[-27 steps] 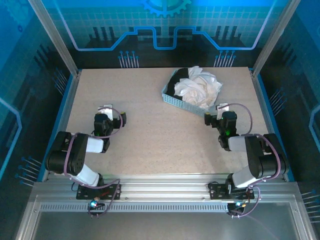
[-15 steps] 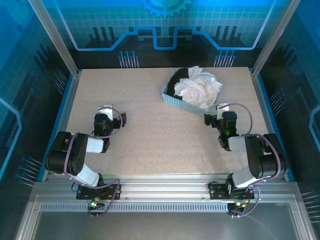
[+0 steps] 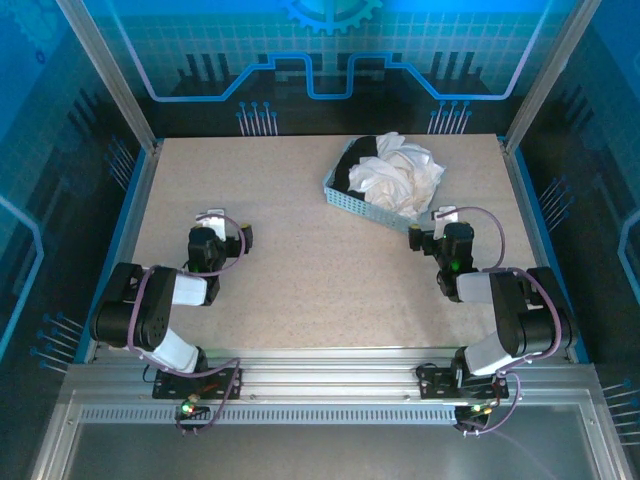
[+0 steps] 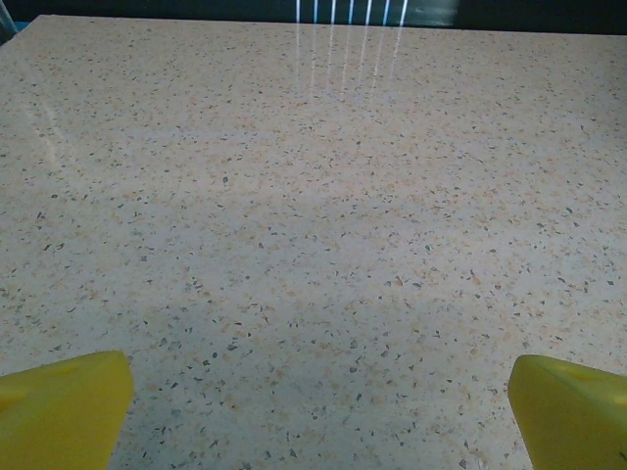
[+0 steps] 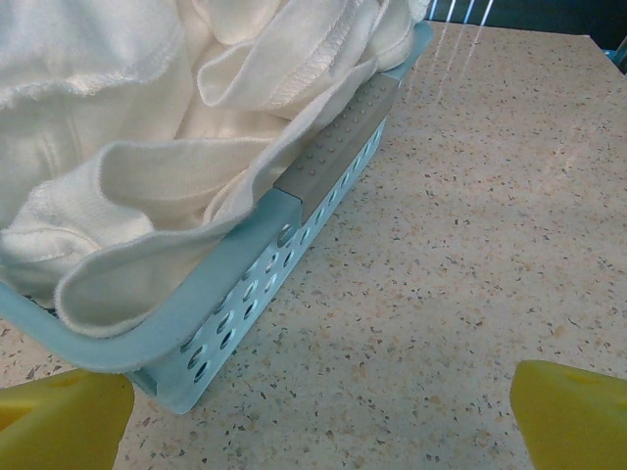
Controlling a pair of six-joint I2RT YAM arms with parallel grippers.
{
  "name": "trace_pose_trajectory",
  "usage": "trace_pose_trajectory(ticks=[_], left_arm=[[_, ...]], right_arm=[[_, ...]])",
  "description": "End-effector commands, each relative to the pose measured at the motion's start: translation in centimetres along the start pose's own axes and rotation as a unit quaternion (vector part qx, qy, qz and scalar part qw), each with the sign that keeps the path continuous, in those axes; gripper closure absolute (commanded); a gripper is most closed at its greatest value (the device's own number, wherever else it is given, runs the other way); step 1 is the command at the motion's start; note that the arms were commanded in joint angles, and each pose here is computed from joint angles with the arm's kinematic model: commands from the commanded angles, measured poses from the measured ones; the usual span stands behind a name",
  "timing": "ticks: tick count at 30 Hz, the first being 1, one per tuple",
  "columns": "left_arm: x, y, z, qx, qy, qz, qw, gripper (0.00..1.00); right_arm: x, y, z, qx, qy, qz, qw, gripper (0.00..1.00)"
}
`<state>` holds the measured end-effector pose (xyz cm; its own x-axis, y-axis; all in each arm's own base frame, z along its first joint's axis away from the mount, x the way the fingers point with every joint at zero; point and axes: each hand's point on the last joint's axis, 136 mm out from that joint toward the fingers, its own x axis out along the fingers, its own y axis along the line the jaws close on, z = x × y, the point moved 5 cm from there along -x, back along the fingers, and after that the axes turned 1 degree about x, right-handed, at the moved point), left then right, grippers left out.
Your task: Fold the inside-out t-shirt
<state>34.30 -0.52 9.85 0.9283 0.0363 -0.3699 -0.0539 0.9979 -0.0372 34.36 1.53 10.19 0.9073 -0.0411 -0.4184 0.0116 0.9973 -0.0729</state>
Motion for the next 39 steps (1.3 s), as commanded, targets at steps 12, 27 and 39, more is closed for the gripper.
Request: trace_pose_trajectory(ticks=[12, 27, 39], left_arm=[[0.1, 0.7, 1.8, -0.011, -0.025, 0.019, 0.999, 0.01], [-6.9, -2.1, 11.0, -0.241, -0.023, -0.105, 0.965, 0.01], [-3.9, -13.6, 11.8, -0.211, 0.139, -0.280, 0.926, 0.01]], right_arm=[[-0.6, -0.3, 1.9, 0.009, -0.030, -0.012, 0.999, 0.00], [-8.9, -2.4, 8.6, 0.190, -0.043, -0.035, 0.980, 0.00], [4.0, 7.0, 13.1, 0.078, 0.150, 0.028, 0.985, 0.00]])
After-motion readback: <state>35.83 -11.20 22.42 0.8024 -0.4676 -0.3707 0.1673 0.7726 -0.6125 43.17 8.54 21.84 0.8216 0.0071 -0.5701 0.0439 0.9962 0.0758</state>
